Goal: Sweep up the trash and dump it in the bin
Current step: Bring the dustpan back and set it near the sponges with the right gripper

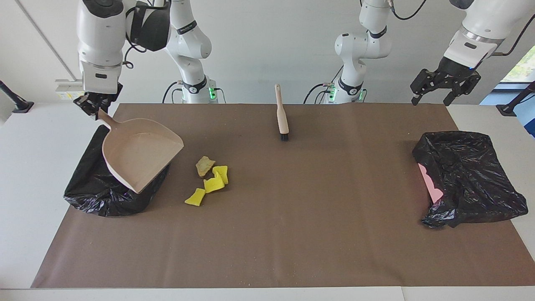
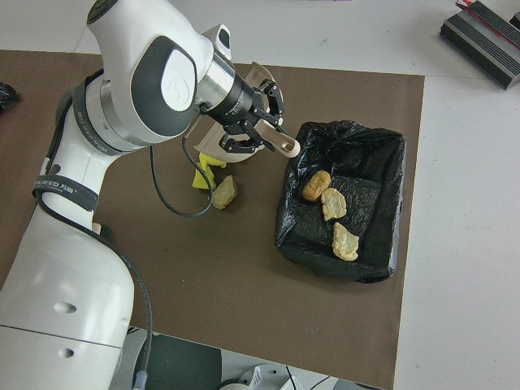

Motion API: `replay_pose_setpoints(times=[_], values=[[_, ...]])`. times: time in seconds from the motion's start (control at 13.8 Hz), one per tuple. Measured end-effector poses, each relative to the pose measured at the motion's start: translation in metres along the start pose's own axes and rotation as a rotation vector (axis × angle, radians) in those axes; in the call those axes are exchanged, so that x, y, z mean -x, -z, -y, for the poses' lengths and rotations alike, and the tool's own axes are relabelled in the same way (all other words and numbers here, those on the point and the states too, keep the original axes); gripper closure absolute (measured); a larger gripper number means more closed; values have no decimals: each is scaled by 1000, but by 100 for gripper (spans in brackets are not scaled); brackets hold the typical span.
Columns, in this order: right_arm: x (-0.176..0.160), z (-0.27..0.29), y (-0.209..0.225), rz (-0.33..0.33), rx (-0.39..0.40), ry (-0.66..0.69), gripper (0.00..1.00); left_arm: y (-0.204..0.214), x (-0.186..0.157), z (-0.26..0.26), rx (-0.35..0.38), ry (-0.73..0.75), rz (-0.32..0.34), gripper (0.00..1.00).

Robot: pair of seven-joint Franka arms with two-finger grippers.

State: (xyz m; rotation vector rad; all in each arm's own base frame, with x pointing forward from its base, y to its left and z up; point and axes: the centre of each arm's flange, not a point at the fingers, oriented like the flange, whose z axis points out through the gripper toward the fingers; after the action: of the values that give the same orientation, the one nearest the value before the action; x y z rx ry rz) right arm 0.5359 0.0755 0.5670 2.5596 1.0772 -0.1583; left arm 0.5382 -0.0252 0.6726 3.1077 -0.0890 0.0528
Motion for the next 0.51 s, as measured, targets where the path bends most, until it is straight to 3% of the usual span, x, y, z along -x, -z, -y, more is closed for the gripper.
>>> replay_pose_setpoints(times=[0.51], values=[[-145,128,-28,-67,-140,-516,68,-1,0,-15,-2,-27,7,0]])
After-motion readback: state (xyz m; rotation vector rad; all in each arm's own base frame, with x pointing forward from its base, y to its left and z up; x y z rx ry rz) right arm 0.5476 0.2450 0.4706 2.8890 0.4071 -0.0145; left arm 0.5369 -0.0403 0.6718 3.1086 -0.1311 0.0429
